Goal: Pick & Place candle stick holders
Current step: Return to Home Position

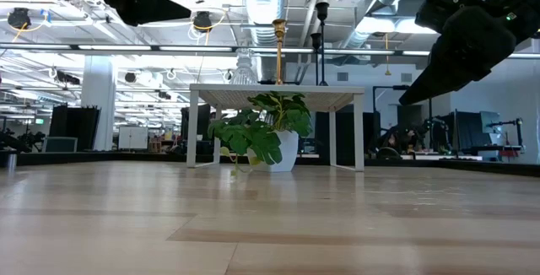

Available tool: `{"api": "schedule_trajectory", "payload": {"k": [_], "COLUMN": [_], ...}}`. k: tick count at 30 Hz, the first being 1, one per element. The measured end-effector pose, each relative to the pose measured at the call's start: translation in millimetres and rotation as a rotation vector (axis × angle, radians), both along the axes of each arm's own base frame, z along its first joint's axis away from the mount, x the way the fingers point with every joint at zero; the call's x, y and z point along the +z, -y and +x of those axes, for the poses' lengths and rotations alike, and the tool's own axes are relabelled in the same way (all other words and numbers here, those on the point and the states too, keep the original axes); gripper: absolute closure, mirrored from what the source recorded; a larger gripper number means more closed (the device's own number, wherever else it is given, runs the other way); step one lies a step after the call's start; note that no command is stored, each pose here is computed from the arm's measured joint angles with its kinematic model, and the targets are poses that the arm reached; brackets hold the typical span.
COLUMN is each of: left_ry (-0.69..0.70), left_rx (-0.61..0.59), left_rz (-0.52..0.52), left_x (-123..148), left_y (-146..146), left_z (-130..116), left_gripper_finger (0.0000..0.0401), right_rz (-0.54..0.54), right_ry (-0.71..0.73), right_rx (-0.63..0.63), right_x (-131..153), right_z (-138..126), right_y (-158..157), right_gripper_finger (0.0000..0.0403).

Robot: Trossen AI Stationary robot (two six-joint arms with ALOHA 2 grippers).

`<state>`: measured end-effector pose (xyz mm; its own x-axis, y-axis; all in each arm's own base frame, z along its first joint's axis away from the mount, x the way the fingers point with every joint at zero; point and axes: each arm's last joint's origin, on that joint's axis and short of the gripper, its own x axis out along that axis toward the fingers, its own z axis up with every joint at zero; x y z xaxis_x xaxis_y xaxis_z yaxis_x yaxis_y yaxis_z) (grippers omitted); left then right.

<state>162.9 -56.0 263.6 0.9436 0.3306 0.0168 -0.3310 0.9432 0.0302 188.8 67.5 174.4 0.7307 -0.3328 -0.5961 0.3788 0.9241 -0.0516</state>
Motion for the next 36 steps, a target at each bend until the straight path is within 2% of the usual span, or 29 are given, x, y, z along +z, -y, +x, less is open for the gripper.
{"api": "schedule_trajectory", "payload": {"k": [36], "left_ry": [0.013], "left_rx": [0.0], "left_rz": [-0.006], "left_x": [1.4], "left_y": [0.2], "left_z": [0.4], "left_gripper_finger": [0.0009], "right_rz": [-0.001], "right_ry": [-0.001], "right_rx": [-0.001], "right_x": [-0.1], "right_z": [-0.1], "right_y": [0.1], "right_gripper_finger": [0.0403]}}
